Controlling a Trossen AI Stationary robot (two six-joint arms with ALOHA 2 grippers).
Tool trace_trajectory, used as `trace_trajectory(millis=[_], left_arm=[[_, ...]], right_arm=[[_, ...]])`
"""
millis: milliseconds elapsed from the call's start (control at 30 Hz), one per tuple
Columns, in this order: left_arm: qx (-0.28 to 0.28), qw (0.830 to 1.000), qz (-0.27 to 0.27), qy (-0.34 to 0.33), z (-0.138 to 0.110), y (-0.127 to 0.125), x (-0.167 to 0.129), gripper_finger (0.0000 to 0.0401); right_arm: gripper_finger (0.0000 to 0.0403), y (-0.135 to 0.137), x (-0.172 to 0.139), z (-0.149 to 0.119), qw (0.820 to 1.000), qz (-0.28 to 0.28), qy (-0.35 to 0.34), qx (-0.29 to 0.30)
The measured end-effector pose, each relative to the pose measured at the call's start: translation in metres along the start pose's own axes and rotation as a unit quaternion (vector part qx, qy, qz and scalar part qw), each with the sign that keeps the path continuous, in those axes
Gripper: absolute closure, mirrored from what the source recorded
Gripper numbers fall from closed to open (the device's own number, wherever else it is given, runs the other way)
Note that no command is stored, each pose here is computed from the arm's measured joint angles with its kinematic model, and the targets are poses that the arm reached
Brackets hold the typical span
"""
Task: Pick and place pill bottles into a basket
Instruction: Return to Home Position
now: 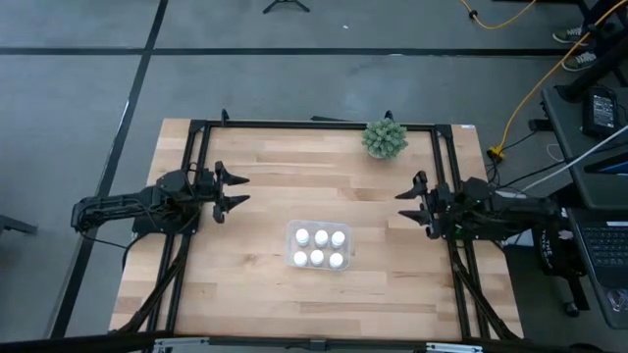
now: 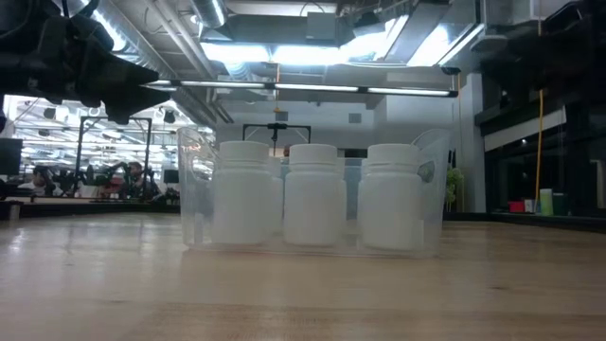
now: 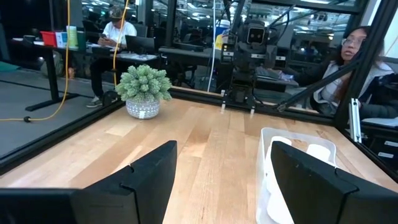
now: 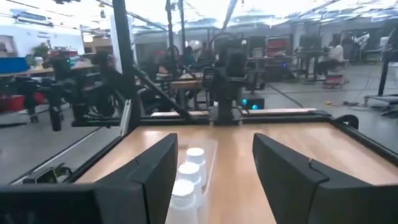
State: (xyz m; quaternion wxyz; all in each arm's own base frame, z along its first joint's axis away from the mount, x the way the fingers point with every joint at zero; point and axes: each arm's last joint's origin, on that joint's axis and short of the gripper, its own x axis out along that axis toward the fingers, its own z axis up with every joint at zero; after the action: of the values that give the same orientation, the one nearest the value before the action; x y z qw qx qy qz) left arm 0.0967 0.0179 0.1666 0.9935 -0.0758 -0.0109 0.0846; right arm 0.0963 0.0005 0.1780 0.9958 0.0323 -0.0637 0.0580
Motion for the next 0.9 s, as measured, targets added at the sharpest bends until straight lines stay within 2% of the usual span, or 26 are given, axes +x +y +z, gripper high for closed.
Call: trace_trajectory(millis=[233,467,600,900], left_arm=[[0.0,1.0,0.0,0.0,0.0,0.0,0.0,0.0148],[0.0,1.0,0.0,0.0,0.0,0.0,0.0,0.0148],[0.0,1.0,0.0,0.0,0.0,0.0,0.0,0.0148],[0.0,1.0,0.0,0.0,0.0,0.0,0.0,0.0148]], right_arm=[[0.0191,-0.007,-0.001,0.0,0.999,-0.034,0.001,-0.018],[0.0191,-0.012,-0.002,-0.004,0.996,-0.082,0.017,0.006],[0.0191,-0.013,-0.002,-0.003,0.993,-0.113,0.013,-0.005],[0.0191,-0.013,-0.002,-0.004,0.993,-0.116,0.014,0.008]])
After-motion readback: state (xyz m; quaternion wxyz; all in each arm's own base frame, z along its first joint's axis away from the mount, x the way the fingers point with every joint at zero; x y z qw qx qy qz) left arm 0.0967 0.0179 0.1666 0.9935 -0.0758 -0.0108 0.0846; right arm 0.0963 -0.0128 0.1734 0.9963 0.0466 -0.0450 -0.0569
